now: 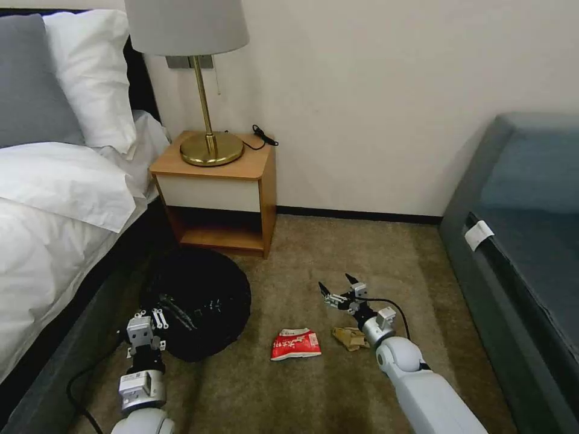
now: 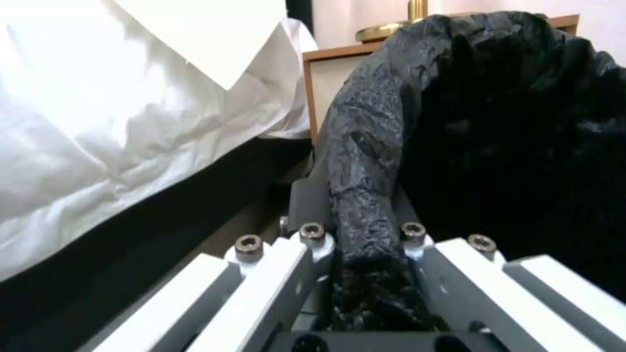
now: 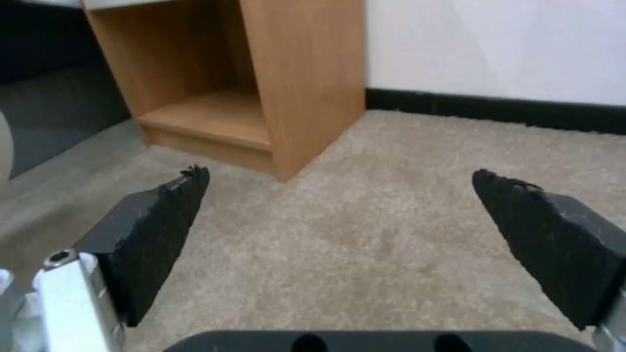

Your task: Pick up the trash bin, then pick up the garbage on the floor and place it into the trash bin.

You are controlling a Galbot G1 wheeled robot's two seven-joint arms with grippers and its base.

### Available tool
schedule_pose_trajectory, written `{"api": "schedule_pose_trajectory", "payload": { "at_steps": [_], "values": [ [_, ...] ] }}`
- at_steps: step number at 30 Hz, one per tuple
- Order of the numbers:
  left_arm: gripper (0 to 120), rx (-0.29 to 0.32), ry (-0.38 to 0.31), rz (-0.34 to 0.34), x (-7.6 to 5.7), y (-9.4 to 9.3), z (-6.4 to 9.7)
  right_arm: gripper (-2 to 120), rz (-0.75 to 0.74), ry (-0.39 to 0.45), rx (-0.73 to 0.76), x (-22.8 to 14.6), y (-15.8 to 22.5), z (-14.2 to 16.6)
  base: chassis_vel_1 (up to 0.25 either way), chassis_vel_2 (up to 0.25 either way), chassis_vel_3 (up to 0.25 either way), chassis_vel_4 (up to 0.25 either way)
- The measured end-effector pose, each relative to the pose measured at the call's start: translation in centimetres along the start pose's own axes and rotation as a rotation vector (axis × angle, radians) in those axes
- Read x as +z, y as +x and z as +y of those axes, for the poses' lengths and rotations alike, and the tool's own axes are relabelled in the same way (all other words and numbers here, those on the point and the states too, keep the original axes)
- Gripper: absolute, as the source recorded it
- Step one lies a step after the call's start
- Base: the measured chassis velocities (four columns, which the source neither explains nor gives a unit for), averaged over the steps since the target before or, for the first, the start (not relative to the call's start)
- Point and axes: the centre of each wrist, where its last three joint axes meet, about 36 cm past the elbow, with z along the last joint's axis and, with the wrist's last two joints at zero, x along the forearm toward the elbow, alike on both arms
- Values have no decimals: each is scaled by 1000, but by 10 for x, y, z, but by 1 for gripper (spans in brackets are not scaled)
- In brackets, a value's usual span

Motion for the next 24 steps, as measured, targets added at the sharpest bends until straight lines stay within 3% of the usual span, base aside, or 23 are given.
{"api": "schedule_pose_trajectory", "payload": {
  "at_steps": [9,15,24],
  "values": [
    [4,6,-16,-23,-3,-18,5,100,55,30,-80,-13,-47,-7,0,0,0,0],
    [4,17,-28,-39,-1,-32,8,100,177,79,-293,-30,-99,-24,0,0,0,0],
    [4,23,-36,-36,4,-37,6,100,351,140,-512,-27,-120,-30,0,0,0,0]
  ]
}}
